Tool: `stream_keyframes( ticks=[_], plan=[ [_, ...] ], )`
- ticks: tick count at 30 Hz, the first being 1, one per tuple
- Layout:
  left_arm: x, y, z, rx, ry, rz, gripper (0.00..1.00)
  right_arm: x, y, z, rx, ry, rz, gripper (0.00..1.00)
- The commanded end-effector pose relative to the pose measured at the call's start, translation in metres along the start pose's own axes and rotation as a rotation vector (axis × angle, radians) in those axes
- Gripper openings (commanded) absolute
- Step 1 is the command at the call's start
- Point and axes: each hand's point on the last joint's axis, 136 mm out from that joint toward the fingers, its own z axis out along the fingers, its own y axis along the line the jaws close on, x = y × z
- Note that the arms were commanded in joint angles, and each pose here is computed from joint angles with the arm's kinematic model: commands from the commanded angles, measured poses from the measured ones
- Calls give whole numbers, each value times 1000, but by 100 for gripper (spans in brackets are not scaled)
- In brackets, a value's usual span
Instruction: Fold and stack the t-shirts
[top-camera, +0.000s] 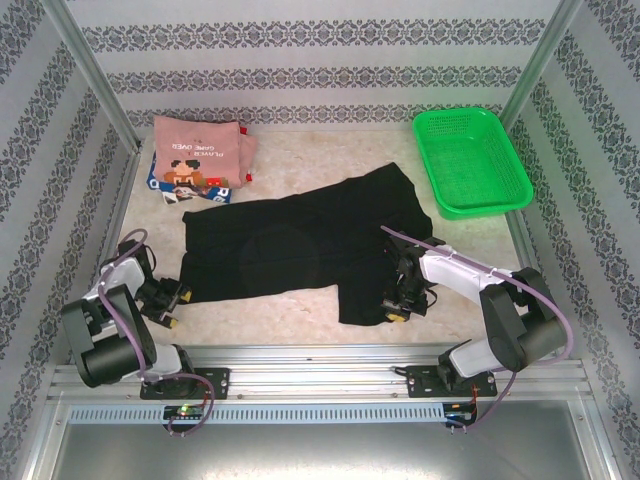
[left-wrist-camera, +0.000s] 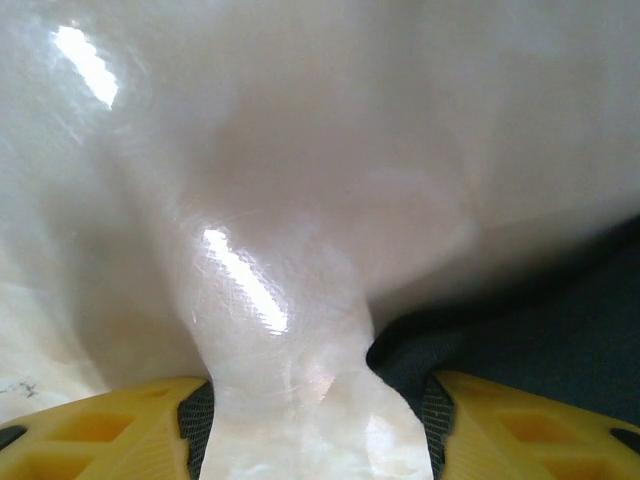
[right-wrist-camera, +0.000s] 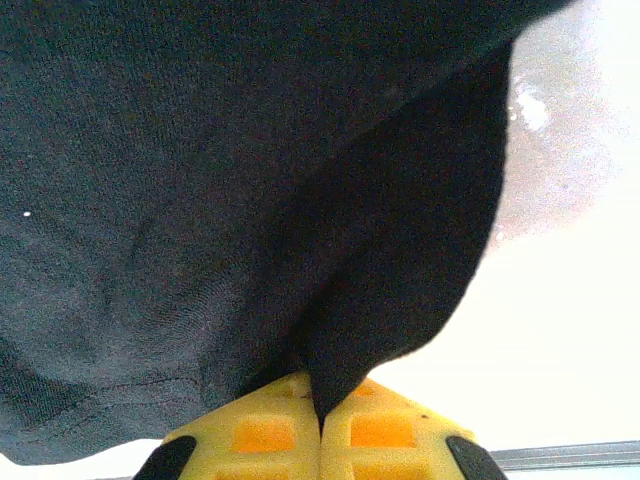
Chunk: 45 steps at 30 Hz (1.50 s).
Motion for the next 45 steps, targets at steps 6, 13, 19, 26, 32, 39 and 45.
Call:
stream_keyframes(
  ticks=[6, 13, 19, 26, 32, 39, 45],
  plan=[
    [-51, -78, -12, 287, -147, 139, 62, -5, 8, -4, -14, -18, -25, 0],
    [-55, -85, -18, 285, -140, 150, 62, -8, 13, -4, -13, -11, -37, 0],
    [-57, -88, -19, 291, -148, 152, 55, -12, 17, -3, -12, 0, -56, 0],
    [-57, -88, -16, 290, -165, 155, 32, -14, 17, -3, -7, 12, -71, 0],
    [-54, -78, -20, 260, -192, 166, 3, -16, 14, -6, -10, 10, -71, 0],
    [-35, -68, -39, 274, -203, 195, 0, -14, 1, -29, -25, -24, -50, 0],
    [-4, -45, -55, 261, -191, 200, 0, 0, -13, -57, -43, -36, -19, 0]
  ],
)
